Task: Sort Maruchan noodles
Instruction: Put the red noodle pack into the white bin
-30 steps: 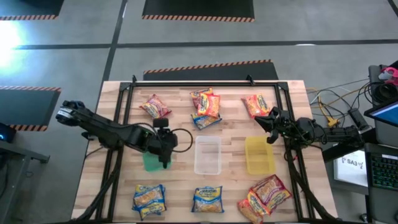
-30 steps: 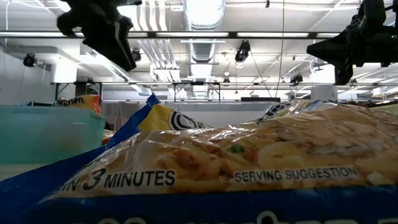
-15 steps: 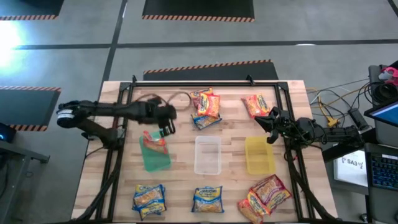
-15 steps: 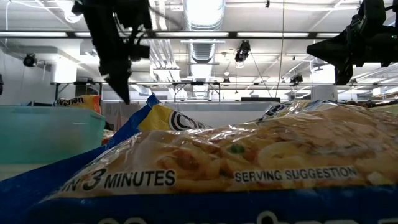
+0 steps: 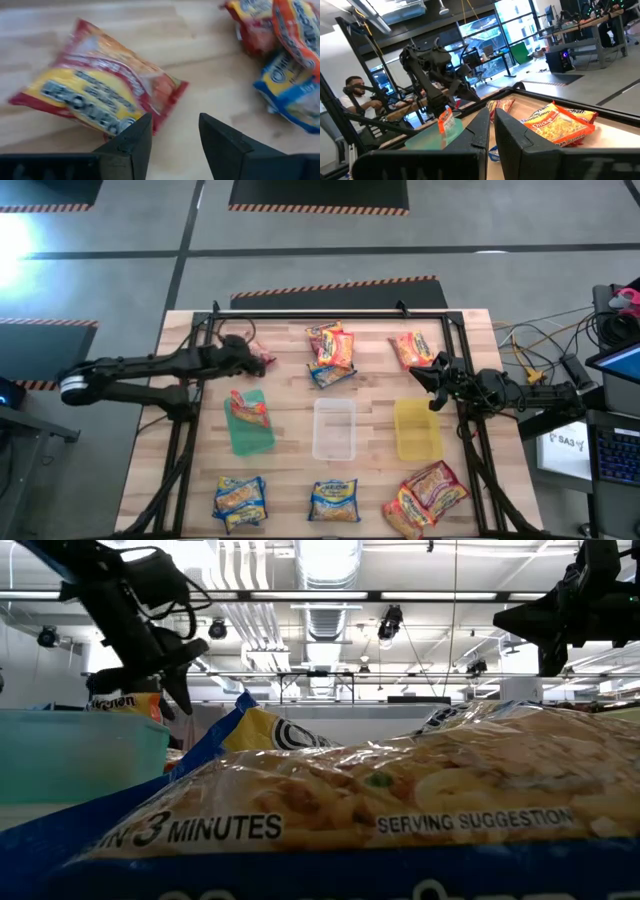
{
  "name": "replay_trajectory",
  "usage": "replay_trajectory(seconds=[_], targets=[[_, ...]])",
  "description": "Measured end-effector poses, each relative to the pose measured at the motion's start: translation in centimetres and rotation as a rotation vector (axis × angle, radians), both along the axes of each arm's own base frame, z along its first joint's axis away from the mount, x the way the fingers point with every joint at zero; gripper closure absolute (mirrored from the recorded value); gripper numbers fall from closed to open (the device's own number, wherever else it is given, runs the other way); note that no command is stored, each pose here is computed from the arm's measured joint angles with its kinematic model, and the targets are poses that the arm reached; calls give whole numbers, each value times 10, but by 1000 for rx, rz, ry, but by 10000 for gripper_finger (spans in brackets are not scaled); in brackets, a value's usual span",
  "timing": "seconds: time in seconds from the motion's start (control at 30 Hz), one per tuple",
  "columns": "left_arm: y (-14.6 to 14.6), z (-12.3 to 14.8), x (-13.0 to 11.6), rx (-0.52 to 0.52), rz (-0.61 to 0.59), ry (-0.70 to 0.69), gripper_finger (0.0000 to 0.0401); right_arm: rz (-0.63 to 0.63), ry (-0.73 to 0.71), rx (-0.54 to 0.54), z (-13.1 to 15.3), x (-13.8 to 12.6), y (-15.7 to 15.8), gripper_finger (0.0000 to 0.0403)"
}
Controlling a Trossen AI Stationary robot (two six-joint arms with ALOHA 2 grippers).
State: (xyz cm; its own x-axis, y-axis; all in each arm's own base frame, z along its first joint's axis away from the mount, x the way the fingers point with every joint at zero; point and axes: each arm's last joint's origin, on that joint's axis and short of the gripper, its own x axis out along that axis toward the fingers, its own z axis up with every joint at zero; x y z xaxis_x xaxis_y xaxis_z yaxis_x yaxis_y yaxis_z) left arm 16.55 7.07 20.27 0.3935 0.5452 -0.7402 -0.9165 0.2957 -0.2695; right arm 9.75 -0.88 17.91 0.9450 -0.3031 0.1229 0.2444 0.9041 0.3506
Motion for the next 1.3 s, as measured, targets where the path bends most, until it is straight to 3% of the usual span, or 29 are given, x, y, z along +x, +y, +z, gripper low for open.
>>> replay_trajectory(seconds=[0.13,0.37,0.53,0.8,1.07,1.3], targets=[[-2,0,-11,47,50,27,251,0,0,0,0,0,0,385],[-4,-12,-16,-78,240,-68,247,0,0,0,0,0,0,385],[-7,-31,-23,-162,368,-90,206,0,0,0,0,0,0,385],[-1,-39,-22,-40,427,-155,147,0,0,0,0,0,0,385],[3,-58,-28,-127,564,-314,133,0,0,0,0,0,0,385],[14,-62,-33,-105,643,-387,133,0,0,0,0,0,0,385]])
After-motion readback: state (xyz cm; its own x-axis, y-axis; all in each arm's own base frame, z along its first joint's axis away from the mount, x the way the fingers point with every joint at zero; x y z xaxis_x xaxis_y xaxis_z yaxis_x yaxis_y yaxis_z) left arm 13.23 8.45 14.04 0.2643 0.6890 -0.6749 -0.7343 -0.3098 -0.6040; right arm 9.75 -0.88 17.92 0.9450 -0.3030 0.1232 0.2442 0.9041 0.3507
